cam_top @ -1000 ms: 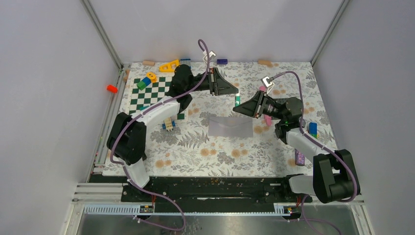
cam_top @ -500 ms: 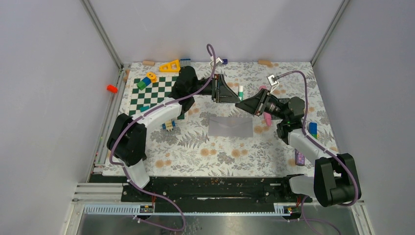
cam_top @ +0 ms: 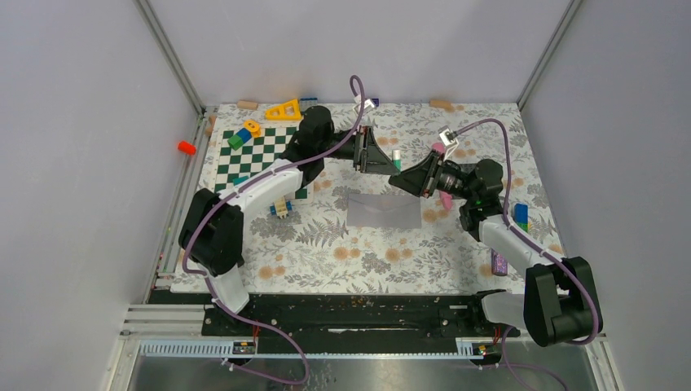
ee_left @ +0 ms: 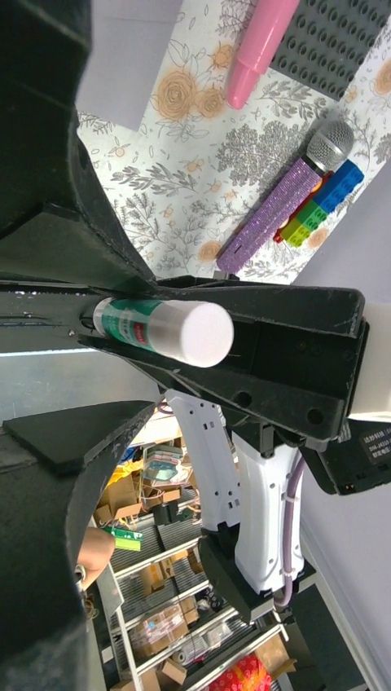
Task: Place the letter into the envelope and seal it
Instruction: Close the solid glue cap on the solid glue.
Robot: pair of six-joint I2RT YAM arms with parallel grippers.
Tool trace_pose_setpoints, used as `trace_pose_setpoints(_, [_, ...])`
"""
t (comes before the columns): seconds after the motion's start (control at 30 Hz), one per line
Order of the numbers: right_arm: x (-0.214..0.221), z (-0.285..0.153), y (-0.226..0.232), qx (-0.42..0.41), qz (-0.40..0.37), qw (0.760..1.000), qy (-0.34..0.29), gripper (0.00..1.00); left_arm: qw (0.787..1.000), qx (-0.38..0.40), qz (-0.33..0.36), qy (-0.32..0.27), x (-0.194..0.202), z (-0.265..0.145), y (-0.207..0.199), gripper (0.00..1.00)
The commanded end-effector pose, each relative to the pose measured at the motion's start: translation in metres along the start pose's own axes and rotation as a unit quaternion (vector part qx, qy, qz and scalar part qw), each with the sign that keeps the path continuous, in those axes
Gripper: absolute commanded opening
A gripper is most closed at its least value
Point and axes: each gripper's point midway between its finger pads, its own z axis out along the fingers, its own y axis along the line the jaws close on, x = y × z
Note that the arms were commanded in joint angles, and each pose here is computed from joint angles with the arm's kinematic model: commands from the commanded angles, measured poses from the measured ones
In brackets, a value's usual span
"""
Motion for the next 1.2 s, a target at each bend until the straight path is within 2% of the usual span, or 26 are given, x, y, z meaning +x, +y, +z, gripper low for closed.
trace_pose_setpoints(0.0, [-0.013,0.004,0.016,-0.022,-0.08,0.997,0.002,0.0,0.998,-0.022,0.049,0.014,-0.005,-0.004,0.003,0.55])
trace_pose_setpoints(0.4, [0.003,0.004,0.024,-0.051,-0.064,0.996,0.041,0.0,0.995,-0.047,0.085,-0.02,-0.035,-0.027,0.005,0.66])
trace_pose_setpoints(0.63, [0.011,0.006,0.014,-0.033,-0.066,0.996,0.059,0.0,0.991,-0.063,0.11,0.03,-0.031,-0.03,0.001,0.74])
trace_pose_setpoints(0.97, [0.01,0.006,0.015,-0.033,-0.073,0.995,0.059,0.0,0.976,-0.114,0.124,0.136,0.009,-0.025,0.023,0.74])
trace_pose_setpoints(1.17, [0.013,0.006,0.015,-0.036,-0.073,0.995,0.065,0.0,0.974,-0.12,0.133,0.137,0.007,-0.024,0.024,0.71])
